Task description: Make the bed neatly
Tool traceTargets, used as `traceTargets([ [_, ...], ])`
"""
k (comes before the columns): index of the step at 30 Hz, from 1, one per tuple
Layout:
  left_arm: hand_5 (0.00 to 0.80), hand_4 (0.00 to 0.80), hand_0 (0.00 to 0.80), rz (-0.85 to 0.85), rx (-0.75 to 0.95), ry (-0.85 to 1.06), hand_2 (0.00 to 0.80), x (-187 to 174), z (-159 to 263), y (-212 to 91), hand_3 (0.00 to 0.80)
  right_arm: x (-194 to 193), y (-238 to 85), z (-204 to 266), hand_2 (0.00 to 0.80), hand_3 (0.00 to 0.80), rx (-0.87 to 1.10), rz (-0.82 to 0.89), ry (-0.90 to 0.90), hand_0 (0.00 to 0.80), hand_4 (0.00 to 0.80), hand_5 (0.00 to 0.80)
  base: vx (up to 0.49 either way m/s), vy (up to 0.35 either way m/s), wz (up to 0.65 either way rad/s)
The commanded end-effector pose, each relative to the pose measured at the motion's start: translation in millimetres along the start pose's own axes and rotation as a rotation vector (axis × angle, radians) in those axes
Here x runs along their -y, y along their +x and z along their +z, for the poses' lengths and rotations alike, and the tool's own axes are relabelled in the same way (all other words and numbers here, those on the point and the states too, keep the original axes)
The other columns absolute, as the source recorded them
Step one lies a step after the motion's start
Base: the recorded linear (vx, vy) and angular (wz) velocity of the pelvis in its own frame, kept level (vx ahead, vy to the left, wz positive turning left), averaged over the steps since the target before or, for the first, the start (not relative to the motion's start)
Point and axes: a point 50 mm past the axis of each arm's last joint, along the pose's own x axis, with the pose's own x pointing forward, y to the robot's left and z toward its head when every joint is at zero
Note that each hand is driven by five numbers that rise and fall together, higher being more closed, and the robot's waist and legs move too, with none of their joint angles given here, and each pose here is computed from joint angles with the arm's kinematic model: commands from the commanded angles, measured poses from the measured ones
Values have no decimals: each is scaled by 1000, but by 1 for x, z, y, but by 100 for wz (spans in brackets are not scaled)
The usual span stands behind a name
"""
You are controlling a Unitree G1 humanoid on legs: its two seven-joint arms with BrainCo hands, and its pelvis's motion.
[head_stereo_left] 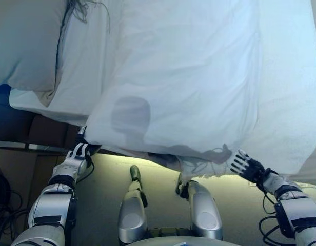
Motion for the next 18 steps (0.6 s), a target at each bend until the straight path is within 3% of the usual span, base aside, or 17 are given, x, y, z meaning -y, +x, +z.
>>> traceTargets([
  [1,800,800,800,-9,388,-17,800,0,99,-41,800,30,-11,-13,0,0,-26,-110,19,0,0,0,-1,289,-18],
  [6,800,800,800,26,447,-46,800,-8,109,-50,800,41,-21,6,0,0,29,-128,30,0,0,0,-38,332,-8],
  [18,800,800,800,-103,520,-52,800,56,144,-44,800,22,-23,43,0,0,101,-45,-28,0,0,0,-106,185,5],
])
